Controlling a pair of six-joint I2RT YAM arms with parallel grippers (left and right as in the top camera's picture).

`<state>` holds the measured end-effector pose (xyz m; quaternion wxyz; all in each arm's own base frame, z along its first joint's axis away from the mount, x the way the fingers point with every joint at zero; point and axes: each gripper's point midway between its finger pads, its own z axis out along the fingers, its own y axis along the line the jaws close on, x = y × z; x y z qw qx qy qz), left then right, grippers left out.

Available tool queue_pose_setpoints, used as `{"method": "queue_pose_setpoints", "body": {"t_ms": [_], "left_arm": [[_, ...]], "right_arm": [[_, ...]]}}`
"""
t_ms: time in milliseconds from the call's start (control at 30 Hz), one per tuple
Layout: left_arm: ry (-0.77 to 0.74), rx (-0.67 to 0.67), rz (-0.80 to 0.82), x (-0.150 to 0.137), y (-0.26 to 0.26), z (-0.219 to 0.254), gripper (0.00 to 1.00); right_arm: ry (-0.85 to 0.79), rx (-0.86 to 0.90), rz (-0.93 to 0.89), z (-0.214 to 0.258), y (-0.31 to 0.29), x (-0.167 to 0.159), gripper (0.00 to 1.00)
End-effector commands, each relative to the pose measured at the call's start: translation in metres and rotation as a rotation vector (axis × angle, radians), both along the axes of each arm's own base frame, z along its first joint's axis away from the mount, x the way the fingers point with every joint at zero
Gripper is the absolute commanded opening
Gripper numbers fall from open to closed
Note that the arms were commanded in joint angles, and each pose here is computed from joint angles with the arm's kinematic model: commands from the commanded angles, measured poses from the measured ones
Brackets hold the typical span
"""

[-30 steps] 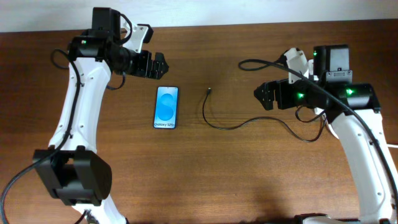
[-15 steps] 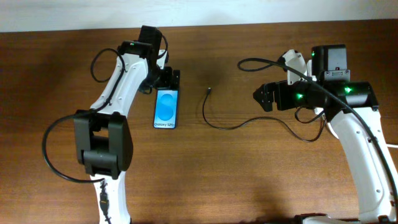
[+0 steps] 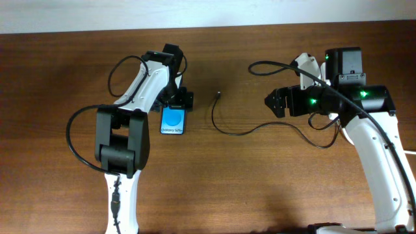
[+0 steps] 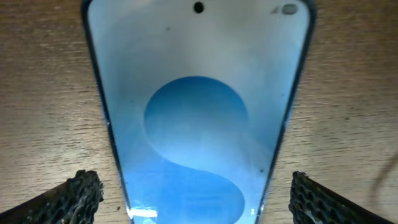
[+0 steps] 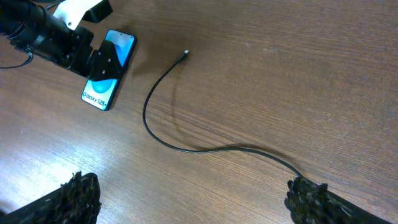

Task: Plug charger to phone and switch on socket
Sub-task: 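Grasp the blue phone's top edge with the left gripper and lift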

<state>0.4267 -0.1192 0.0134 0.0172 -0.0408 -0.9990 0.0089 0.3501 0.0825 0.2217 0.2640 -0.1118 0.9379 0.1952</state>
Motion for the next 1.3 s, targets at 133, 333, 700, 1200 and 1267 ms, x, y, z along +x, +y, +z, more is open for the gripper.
{"method": "queue_pose_setpoints", "body": {"t_ms": [133,333,700,1200,1267], "left_arm": [[0.003,0.047,-0.006,-0.002,0.001,-0.004,0.99],[0.012,0.042,-0.006,-0.008,0.001,-0.019,0.99],[-0.005,0.038,0.033,-0.007,0.0,-0.032,0.84],[-0.099,0.01,0.035,0.027,-0.009,0.033,0.64],[-0.104,0.008,0.035,0.029,-0.009,0.038,0.47]], "right_arm": [[-0.014,0.011,0.011,0.007,0.004,0.002,0.98],[-0.013,0.009,0.011,0.006,0.003,0.002,0.98],[0.011,0.009,0.011,-0.002,0.004,0.005,0.98],[0.011,0.009,0.011,-0.002,0.004,0.005,0.98],[0.011,0.01,0.011,-0.002,0.004,0.005,0.98]]}}
